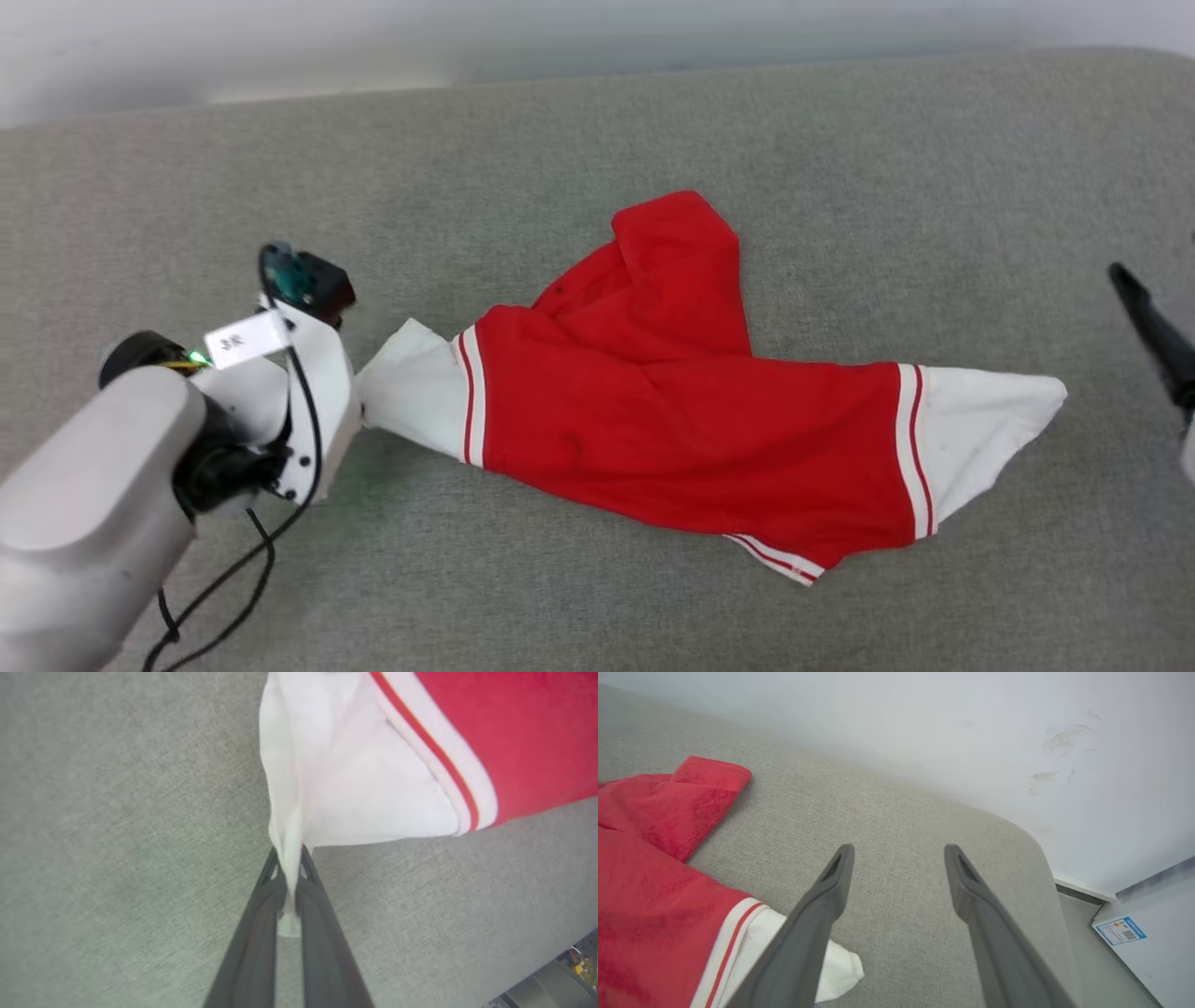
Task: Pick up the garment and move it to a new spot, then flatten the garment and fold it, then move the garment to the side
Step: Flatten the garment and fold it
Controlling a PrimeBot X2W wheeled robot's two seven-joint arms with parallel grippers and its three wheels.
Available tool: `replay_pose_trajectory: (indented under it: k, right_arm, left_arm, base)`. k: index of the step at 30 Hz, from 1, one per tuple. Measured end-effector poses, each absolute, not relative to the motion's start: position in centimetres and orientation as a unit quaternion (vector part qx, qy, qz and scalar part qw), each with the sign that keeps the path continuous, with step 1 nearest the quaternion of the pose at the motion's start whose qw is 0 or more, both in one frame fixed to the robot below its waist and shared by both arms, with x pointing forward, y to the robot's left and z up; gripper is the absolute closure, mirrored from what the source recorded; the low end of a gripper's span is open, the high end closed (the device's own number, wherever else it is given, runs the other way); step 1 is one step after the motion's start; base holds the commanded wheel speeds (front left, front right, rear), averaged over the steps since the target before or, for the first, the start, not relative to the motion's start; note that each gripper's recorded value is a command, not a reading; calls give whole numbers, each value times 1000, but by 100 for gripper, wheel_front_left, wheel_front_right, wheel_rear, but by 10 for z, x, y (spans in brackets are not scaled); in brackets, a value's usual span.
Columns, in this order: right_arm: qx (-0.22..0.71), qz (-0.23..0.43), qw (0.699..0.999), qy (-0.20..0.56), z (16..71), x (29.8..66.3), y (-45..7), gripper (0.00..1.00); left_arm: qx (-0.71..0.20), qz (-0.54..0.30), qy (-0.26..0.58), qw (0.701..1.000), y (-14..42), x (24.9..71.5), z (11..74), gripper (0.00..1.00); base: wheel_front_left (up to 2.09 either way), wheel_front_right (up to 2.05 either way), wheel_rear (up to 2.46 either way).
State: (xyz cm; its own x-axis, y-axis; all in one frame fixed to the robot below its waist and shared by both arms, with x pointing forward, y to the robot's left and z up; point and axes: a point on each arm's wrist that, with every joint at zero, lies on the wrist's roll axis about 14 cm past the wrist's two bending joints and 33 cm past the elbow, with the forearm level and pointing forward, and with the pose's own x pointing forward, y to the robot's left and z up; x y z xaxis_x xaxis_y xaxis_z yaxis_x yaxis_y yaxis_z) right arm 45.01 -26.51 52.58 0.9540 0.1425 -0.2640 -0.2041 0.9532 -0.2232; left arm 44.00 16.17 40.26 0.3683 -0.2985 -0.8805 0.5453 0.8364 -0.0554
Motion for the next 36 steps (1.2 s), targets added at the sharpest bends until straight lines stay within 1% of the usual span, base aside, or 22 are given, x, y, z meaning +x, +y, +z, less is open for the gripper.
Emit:
replay_pose_trajectory:
  k: [3,5,8,12,19,24,29,31,32,33,36]
  right_arm:
    - [-156,100,969,165,535,449,-270,0]
    - [-159,117,954,225,525,443,-267,0]
    - [-164,143,921,322,507,428,-263,0]
    - [-189,163,877,411,486,416,-259,0]
    - [-179,182,830,496,430,415,-244,0]
    - [-171,192,814,521,393,423,-232,0]
    - [-170,204,788,555,362,415,-227,0]
    - [-161,207,786,559,359,414,-227,0]
    - [-158,209,788,558,359,414,-226,65]
    - [-158,210,791,552,359,415,-226,100]
    - [-147,218,806,530,366,417,-220,100]
  left_arm:
    - [118,-249,468,839,170,447,425,100]
    - [116,-249,453,848,172,448,436,100]
    - [109,-251,429,861,172,448,450,100]
    - [106,-253,420,865,170,448,453,100]
    - [101,-263,409,868,161,455,450,100]
    - [97,-264,404,870,160,461,445,100]
    - [89,-263,402,873,161,463,440,100]
    - [88,-262,397,875,161,465,440,100]
    - [88,-262,395,876,161,465,440,100]
    - [87,-263,393,877,160,465,441,100]
    - [80,-269,376,883,156,465,450,100]
  base:
    - [0,0,0]
    - [0,0,0]
    - [0,0,0]
    - [0,0,0]
    - [0,0,0]
    - [0,0,0]
    - [0,0,0]
    - [0,0,0]
    - [0,0,0]
    - [0,0,0]
    - [0,0,0]
